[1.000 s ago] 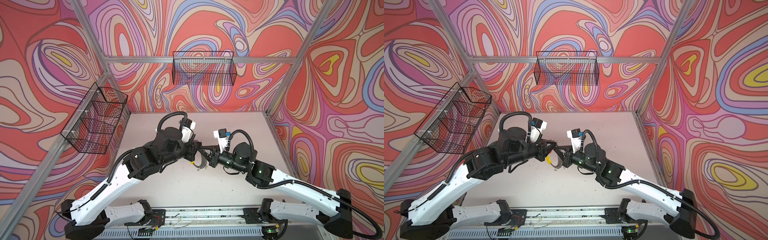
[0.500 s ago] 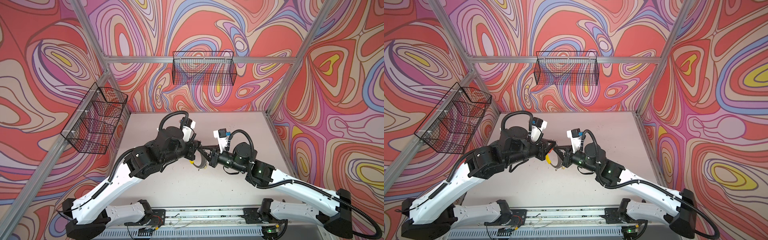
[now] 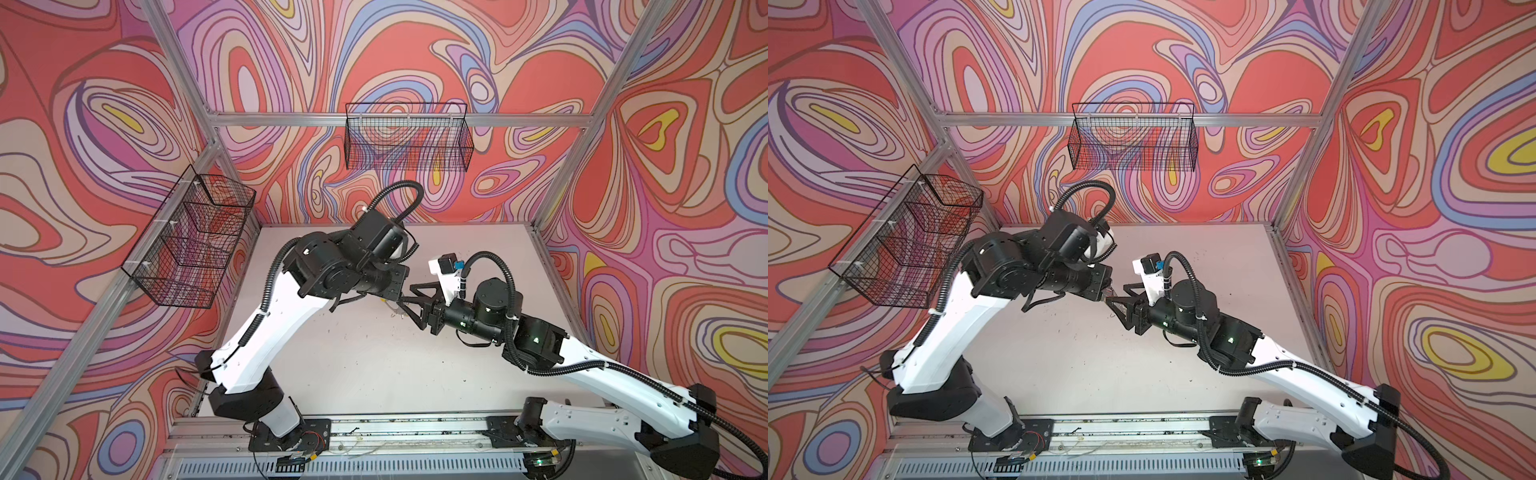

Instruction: Put the keys on the keyring

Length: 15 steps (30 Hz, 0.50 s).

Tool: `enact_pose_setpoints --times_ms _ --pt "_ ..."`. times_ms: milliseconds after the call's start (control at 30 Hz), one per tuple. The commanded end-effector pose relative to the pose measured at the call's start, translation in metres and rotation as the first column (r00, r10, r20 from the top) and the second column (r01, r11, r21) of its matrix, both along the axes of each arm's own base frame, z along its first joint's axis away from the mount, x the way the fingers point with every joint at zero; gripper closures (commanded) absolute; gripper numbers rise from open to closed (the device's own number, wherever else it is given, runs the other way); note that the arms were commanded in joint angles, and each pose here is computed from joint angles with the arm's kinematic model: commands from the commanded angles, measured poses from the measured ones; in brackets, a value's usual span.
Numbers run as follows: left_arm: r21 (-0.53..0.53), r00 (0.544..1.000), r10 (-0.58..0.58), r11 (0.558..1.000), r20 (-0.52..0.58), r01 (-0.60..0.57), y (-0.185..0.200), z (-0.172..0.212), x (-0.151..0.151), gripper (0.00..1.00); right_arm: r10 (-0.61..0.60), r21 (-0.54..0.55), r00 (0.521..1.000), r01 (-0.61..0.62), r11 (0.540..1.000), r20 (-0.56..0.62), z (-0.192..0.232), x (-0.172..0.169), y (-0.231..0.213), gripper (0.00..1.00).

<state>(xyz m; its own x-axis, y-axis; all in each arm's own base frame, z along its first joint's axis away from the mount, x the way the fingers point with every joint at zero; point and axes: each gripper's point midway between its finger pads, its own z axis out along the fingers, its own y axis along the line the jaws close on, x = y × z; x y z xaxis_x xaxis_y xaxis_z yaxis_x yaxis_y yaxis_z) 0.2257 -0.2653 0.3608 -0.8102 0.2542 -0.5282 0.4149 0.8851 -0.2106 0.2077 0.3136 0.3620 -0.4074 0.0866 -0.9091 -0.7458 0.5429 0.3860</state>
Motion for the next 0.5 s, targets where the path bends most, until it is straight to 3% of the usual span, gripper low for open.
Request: enact_pose_setpoints --times_ms 0,300,467 --pt "0.083 0.994 0.024 0.996 -0.102 -0.016 0.02 -0.012 -0.02 1.0 -0.028 -0.053 0.999 0.031 0.998 0.041 -0.002 0.004 -0.006 0.34" --pt "0.051 0.977 0.041 0.998 -0.207 -0.031 0.01 -0.015 -0.03 1.0 0.045 -0.089 0.996 -0.038 0.995 0.082 -0.016 -0.001 0.005 0.33" --pt "0.083 0.967 0.067 0.995 -0.247 -0.048 0.012 -0.019 -0.032 1.0 0.099 -0.104 0.992 -0.091 0.99 0.079 -0.025 -0.007 0.011 0.34"
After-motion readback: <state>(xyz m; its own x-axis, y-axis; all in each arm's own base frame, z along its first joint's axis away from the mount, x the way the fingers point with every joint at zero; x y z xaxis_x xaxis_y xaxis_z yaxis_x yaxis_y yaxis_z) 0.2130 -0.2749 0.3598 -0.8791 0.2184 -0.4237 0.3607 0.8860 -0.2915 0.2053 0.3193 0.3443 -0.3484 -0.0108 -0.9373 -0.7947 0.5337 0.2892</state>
